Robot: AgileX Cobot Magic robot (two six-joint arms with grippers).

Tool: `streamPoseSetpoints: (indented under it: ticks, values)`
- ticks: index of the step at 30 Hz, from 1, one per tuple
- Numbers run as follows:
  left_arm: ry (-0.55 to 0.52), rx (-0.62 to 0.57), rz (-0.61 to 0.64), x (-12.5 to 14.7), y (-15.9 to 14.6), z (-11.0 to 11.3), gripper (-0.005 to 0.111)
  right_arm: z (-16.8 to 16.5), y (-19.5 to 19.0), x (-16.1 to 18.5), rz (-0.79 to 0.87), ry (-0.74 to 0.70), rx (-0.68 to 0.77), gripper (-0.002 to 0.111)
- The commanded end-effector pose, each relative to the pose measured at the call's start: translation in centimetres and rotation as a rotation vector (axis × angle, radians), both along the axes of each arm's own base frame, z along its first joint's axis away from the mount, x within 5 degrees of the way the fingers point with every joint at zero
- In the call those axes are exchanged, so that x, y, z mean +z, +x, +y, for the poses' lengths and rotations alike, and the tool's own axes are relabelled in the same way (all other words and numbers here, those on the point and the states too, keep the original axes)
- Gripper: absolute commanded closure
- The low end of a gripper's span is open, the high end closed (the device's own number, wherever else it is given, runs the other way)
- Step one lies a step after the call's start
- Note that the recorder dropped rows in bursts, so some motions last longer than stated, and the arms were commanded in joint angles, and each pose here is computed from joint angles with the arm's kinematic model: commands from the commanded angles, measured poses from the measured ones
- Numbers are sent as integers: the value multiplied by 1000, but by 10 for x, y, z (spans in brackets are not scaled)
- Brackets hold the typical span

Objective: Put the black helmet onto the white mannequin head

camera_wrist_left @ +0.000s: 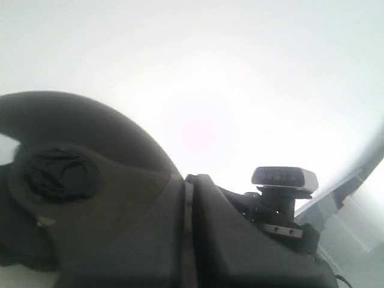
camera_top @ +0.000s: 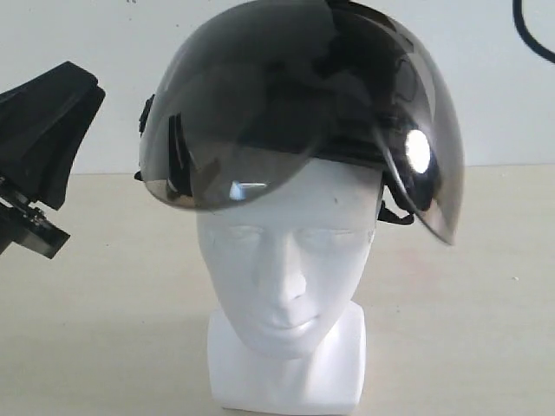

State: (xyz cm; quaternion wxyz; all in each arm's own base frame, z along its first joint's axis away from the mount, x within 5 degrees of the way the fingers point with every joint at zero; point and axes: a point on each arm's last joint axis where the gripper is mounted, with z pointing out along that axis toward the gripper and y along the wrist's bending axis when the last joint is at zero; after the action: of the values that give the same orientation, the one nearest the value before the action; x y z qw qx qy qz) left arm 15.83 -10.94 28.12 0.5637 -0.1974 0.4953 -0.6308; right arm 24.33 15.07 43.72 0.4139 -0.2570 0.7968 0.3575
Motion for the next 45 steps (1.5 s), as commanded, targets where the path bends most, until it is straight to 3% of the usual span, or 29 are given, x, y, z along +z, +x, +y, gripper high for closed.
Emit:
streamPoseSetpoints:
  ticks: [1,9,13,17,18,22,26,28,35,38,39,42,45]
  values:
    - [28,-21,-42,1,-4,-1,103,0,-5,-20,88,-80,54,108]
    - [67,0,-88,5,-7,0,103,1,-6,-41,152,-110,68,108]
    - [285,78,-305,18,-19,0,103,0,-6,-41,135,-118,79,108]
    - [481,130,-209,14,-21,7,102,0,-7,-37,89,-131,103,108]
    - [576,153,-192,13,-22,10,101,0,-8,-33,45,-128,103,108]
    - [754,206,-155,25,-28,21,82,-7,-10,-7,-131,-86,22,108]
    - [799,310,-203,52,-35,33,58,-11,-14,13,-212,-57,-11,108]
    - [804,365,-210,62,-37,39,54,-11,-14,18,-237,-52,-17,108]
    - [963,534,-199,86,-34,52,57,-18,-10,39,-380,-73,-98,108]
    - [977,585,-116,89,-32,59,62,-24,-13,50,-427,-115,-130,108]
    - [995,610,-88,91,-32,62,67,-28,-15,53,-445,-135,-151,108]
    - [1115,686,-34,99,-31,71,100,-55,-42,67,-480,-243,-298,108]
    - [1133,675,-84,110,-33,69,102,-84,-77,76,-461,-305,-440,108]
